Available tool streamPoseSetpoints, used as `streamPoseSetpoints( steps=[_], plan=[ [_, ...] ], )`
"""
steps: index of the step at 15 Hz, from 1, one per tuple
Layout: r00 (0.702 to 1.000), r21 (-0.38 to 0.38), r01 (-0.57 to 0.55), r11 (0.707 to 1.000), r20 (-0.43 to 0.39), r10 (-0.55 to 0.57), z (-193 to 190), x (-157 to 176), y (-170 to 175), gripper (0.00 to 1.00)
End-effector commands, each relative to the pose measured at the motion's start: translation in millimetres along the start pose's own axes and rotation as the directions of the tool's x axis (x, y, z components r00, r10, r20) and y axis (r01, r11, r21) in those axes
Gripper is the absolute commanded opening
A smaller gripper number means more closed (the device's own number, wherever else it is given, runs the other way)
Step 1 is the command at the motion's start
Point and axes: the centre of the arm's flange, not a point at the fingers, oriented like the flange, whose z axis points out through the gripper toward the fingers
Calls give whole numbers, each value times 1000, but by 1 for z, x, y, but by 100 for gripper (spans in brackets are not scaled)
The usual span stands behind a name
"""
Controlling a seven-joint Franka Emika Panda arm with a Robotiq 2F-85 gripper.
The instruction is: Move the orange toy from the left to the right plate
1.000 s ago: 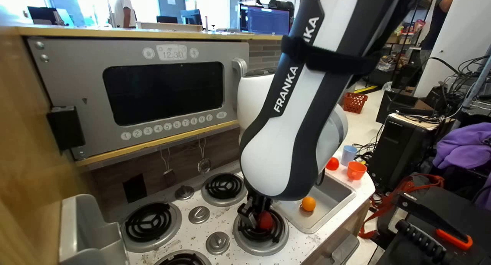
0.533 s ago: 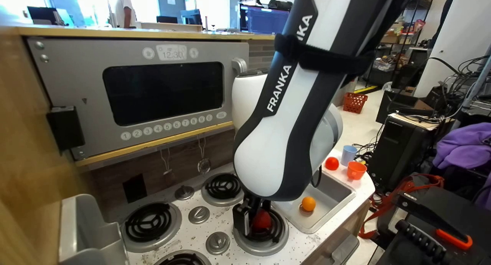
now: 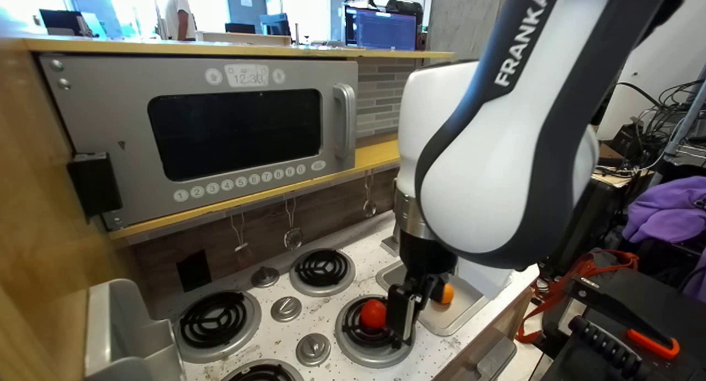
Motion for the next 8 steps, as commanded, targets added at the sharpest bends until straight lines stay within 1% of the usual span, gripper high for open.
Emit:
streamPoseSetpoints(
  steps=[1, 3, 7, 8],
  plan=[
    [993, 48, -119, 992, 23, 118, -45, -41, 20, 100],
    [979, 41, -206, 978, 5, 206, -65, -44, 35, 100],
    [949, -25, -313, 949, -29, 312, -110, -47, 61, 100],
    [943, -42, -334, 942, -22, 333, -118, -48, 69, 100]
  ],
)
